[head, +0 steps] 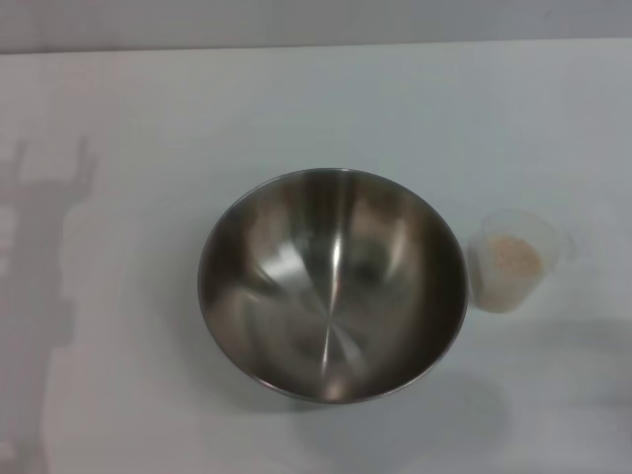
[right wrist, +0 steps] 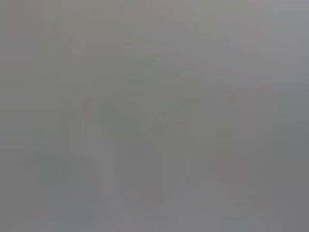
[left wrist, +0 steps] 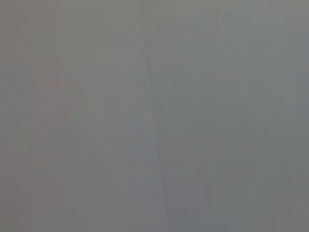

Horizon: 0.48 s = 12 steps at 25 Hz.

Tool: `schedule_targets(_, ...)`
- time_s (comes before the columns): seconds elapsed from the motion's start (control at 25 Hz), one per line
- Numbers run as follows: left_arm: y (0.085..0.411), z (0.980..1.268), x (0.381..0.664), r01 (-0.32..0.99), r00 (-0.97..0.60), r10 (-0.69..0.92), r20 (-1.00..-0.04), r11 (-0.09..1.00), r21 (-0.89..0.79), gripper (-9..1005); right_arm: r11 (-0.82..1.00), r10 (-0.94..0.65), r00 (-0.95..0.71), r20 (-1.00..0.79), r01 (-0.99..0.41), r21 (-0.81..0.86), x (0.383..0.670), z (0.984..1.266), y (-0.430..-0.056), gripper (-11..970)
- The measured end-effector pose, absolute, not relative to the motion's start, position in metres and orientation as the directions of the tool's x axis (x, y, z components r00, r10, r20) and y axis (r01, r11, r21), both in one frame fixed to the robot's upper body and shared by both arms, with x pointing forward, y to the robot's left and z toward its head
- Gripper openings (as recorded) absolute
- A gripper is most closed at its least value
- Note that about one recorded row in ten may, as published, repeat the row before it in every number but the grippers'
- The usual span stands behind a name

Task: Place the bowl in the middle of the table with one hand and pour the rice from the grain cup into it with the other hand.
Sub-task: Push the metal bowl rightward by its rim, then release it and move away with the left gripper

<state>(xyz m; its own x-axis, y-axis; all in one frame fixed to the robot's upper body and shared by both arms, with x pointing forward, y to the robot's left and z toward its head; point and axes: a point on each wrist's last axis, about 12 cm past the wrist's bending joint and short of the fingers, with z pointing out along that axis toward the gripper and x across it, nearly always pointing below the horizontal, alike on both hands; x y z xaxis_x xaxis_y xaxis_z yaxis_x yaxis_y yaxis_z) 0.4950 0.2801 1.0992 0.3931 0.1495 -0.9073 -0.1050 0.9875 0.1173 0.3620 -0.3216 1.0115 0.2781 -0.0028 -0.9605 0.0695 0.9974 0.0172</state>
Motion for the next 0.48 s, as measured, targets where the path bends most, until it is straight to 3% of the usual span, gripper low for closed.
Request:
schedule_targets(0.08,0.285,1.083,0.489,-0.103,0.366,0.173,-0.914,0.984,0.145,807,0.998,-0.006,0.278,-0.961,0.056,0.009,0.360,1.012,-0.321,773)
schedule_targets(0.48,0.296,1.055,0.476,-0.082,0.286,0.153,-0.946,0.987,0.135,804,0.996,-0.077,0.233,-0.970,-0.016,-0.083,0.340,1.006,-0.313,772)
